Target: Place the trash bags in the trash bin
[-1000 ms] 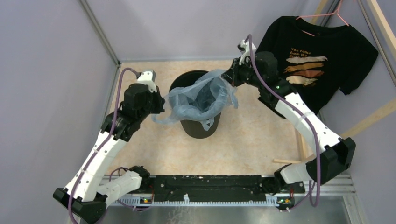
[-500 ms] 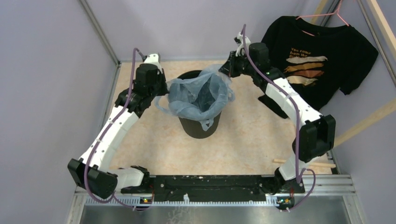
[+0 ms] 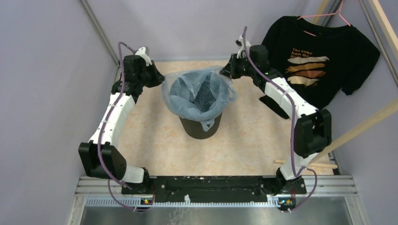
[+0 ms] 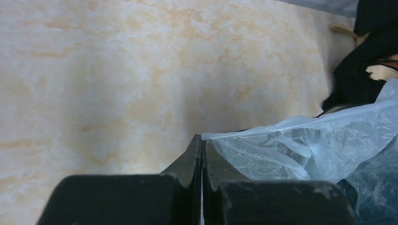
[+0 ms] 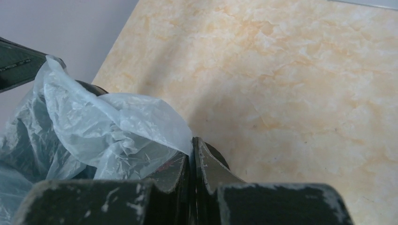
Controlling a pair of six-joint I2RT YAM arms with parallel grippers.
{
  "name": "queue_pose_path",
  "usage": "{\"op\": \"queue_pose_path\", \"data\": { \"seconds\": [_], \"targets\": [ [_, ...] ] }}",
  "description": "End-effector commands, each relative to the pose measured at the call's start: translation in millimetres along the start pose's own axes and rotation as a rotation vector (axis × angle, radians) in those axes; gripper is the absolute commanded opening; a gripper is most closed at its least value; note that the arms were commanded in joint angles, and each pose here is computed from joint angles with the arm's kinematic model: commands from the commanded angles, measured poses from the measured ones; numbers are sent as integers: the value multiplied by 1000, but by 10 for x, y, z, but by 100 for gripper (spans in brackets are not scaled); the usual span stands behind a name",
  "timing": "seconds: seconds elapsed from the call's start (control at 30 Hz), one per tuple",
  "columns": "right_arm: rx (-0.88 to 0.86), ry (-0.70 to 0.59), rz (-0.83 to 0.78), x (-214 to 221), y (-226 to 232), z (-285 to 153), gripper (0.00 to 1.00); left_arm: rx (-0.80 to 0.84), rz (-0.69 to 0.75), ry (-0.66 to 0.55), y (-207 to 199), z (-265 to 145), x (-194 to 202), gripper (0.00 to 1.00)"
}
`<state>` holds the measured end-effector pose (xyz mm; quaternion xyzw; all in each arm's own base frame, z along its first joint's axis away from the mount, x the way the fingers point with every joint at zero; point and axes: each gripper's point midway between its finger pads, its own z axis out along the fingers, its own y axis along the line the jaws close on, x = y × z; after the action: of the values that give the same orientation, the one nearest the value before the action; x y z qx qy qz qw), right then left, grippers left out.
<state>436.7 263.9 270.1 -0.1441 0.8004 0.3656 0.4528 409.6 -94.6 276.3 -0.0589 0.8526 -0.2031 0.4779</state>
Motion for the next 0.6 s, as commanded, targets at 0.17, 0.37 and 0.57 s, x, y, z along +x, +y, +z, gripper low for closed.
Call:
{"op": "queue_pose_path", "data": {
  "seconds": [0.17,0.37,0.57],
  "targets": [
    [-57,-40,21,-75,56,-48,11,85,-108,138,107,273,682,0],
    [-70,-19,68,-18,-4,86,11,66,-123,219,218,283,989,0],
    [11,12,118,365,-352,39,10,85,-99,203,156,221,891,0]
  ]
}}
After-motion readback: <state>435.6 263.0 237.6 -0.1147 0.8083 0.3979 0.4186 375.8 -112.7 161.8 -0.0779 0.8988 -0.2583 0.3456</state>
